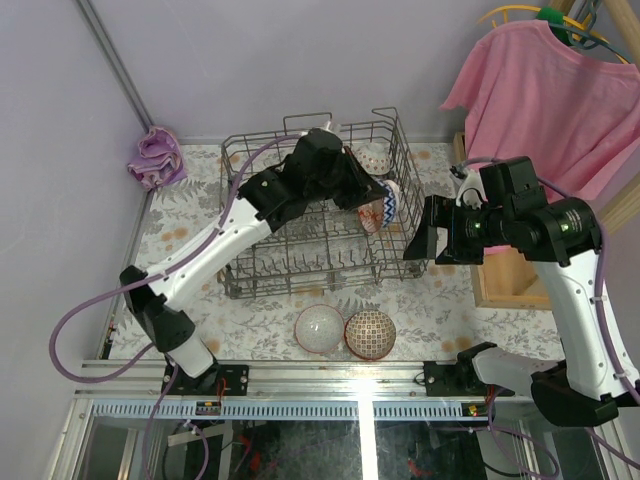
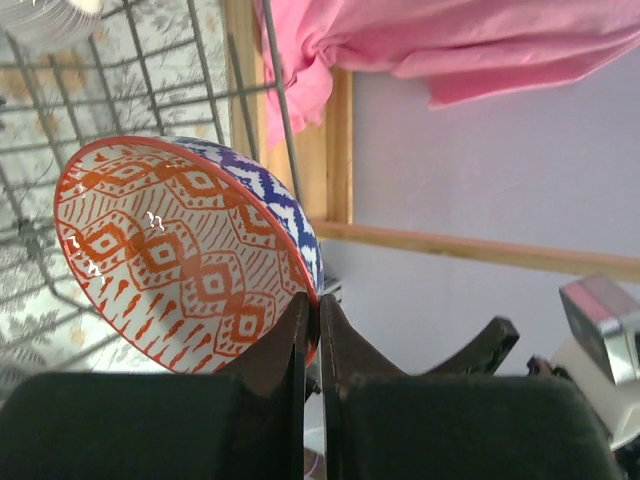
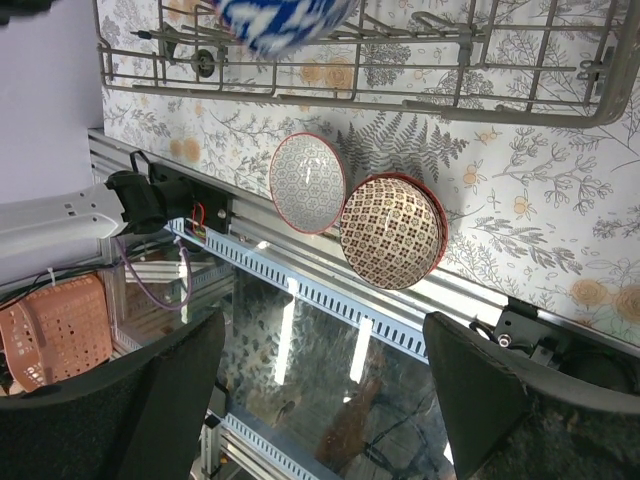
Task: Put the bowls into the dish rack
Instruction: Turn the bowl upside down on the dish rack.
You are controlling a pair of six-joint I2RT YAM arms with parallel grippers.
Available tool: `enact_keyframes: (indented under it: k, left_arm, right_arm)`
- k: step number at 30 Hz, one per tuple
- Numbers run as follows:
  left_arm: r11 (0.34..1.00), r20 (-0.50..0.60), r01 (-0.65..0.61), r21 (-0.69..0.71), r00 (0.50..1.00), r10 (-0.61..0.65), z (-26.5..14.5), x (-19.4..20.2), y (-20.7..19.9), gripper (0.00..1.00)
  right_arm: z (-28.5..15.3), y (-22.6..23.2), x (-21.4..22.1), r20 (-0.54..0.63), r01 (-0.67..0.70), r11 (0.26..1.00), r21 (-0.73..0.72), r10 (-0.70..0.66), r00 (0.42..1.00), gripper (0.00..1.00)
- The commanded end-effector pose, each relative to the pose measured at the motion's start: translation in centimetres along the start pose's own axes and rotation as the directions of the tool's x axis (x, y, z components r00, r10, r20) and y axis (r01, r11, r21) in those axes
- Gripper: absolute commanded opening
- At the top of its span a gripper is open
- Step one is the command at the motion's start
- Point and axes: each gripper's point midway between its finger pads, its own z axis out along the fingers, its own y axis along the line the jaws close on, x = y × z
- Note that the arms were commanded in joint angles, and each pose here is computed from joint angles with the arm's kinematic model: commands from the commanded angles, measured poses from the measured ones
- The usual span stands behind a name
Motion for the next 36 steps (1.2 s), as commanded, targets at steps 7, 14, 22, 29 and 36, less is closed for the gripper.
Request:
enact_keyframes:
  k: [7,14,22,29,36]
  left_arm:
    - [0.946,-0.020,0.016,0.324,1.000,-0.010,3.3,-5.6,-3.5,0.00]
    - [0.911,-0.062,0.045,0.410,0.998,-0.022,5.4,-7.0,-3.2,0.00]
    - [0.884,-0.123,0.087,0.460,0.992,-0.034,6.0,-5.4,-1.7,0.00]
    - [0.862,-0.151,0.129,0.491,0.987,-0.061,5.2,-3.3,0.8,0.00]
    - [0.803,-0.167,0.173,0.571,0.982,-0.093,4.5,-2.4,1.7,0.00]
  right_arm:
    - [0.6,0.2,-2.0,-0.001,0.060,0.998,0.020,-0.060,0.998,0.88]
    - [0.5,-0.4,-3.4,0.002,0.063,0.994,0.085,-0.064,0.998,0.88]
    - [0.4,-0.7,-4.3,0.014,0.062,0.991,0.121,-0.064,0.998,0.89]
    - [0.3,-0.8,-4.8,0.017,0.076,0.990,0.116,-0.079,0.997,0.89]
    - [0.2,-0.6,-4.9,0.020,0.088,0.990,0.106,-0.091,0.996,0.89]
